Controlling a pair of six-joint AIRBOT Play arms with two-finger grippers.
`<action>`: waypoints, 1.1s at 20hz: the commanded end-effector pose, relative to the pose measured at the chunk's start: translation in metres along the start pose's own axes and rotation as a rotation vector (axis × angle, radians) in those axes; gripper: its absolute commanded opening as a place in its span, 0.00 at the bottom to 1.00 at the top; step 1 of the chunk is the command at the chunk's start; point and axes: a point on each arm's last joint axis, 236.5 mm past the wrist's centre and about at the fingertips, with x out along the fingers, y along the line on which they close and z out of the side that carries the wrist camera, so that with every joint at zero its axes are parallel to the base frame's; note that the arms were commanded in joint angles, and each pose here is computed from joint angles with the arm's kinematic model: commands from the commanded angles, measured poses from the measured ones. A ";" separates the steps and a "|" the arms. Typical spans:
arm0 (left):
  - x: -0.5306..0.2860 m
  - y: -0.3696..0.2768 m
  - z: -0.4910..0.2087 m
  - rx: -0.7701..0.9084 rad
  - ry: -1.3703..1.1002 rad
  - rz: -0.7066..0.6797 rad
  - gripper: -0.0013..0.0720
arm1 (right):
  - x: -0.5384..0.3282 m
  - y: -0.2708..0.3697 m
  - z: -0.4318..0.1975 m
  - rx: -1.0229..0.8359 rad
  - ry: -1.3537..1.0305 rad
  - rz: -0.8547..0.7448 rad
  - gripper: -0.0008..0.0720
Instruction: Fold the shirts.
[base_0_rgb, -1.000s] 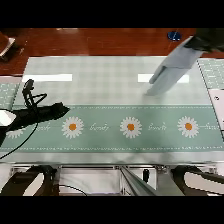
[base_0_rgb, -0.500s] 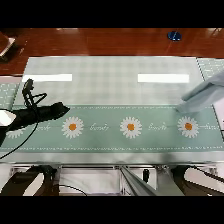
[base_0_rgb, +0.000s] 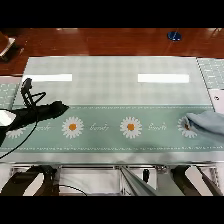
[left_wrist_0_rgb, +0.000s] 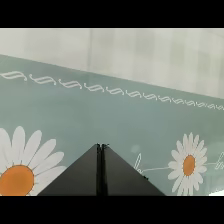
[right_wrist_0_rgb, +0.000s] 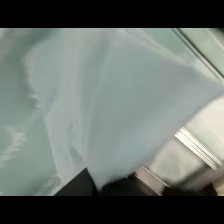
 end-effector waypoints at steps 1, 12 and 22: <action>0.000 0.000 0.009 -0.004 -0.037 0.002 0.05 | 0.020 -0.083 -0.052 0.150 0.060 -0.270 0.04; -0.046 -0.037 0.123 0.061 -0.316 -0.027 0.04 | -0.017 -0.038 0.036 0.109 -0.285 -0.059 0.31; -0.035 -0.206 0.121 0.611 -0.170 -0.136 0.04 | -0.065 0.309 -0.029 -0.814 -0.465 0.648 0.04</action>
